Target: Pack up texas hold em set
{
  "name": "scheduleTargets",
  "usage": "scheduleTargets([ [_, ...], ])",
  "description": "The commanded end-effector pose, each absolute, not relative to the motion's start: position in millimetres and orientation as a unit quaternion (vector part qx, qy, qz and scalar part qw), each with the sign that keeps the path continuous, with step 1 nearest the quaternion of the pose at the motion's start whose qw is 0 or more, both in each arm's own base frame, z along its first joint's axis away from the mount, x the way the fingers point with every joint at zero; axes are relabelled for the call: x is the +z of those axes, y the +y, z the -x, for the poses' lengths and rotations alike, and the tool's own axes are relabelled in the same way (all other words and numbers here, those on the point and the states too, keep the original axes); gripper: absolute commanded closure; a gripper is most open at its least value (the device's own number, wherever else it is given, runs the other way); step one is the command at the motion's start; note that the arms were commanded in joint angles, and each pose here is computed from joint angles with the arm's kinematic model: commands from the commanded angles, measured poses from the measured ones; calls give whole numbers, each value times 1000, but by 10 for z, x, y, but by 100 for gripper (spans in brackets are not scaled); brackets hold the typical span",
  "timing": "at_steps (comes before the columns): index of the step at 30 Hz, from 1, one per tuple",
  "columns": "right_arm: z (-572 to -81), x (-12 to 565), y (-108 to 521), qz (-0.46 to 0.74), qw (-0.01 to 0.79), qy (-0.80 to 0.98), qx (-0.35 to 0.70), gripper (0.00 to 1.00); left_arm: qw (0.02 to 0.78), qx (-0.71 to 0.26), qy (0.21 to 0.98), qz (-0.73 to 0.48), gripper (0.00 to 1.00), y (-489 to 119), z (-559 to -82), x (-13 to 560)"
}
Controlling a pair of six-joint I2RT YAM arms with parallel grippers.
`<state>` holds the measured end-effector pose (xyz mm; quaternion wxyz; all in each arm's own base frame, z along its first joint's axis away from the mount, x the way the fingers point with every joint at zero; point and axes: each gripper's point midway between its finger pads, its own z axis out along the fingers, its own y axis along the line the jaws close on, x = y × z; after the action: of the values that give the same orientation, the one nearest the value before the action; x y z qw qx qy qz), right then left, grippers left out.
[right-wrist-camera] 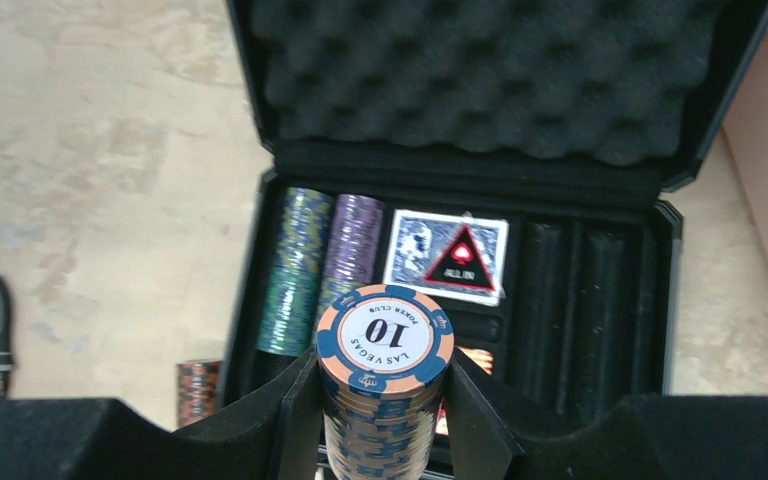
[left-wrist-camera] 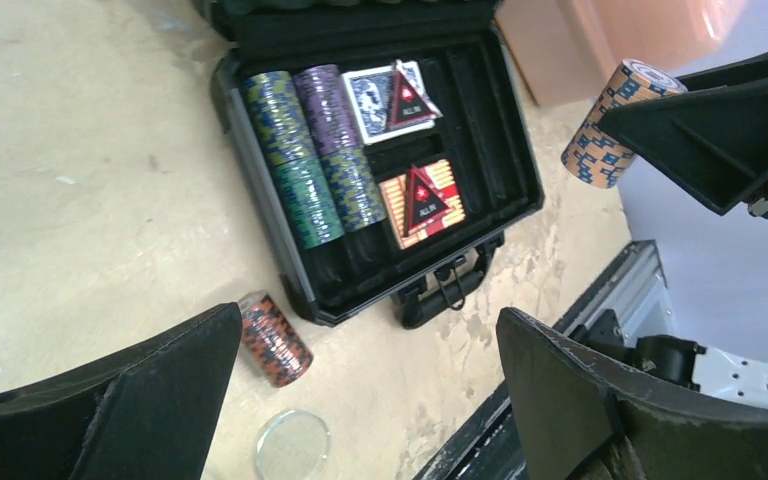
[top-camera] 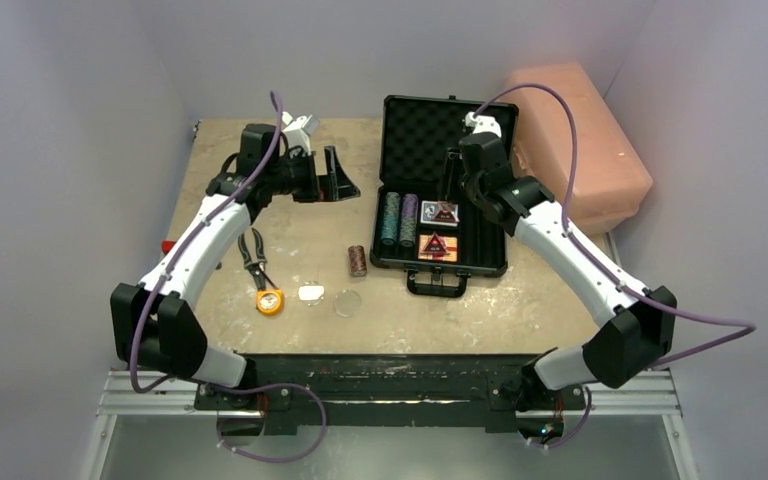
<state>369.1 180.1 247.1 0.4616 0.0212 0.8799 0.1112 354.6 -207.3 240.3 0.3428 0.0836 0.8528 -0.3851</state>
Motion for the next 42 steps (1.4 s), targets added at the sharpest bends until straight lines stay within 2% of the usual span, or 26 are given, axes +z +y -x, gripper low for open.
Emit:
scheduleTargets([
  [1, -3819, 2702, 1615, -23, 483, 872, 74, 100, 396, -331, 855, -56, 0, -1846, -3626, 2607],
  [10, -3903, 2038, 1225, -44, 402, 914, -14, 100, 446, -239, 863, -7, 0, -1460, -3639, 2691],
  [17, -3891, 1690, 1175, -49, 370, 928, -22, 100, 391, -274, 879, -20, 0, -1561, -3349, 2758],
  [23, -3856, 1360, 1115, -49, 338, 939, -36, 100, 416, -180, 891, -3, 1, -1183, -3252, 2588],
  [29, -3799, 1045, 1046, -49, 308, 949, -57, 100, 417, -136, 898, -14, 8, -1039, -3204, 2377],
  [42, -3699, 717, 1032, -44, 266, 961, -67, 100, 427, -136, 894, -30, 12, -1057, -3169, 2468],
])
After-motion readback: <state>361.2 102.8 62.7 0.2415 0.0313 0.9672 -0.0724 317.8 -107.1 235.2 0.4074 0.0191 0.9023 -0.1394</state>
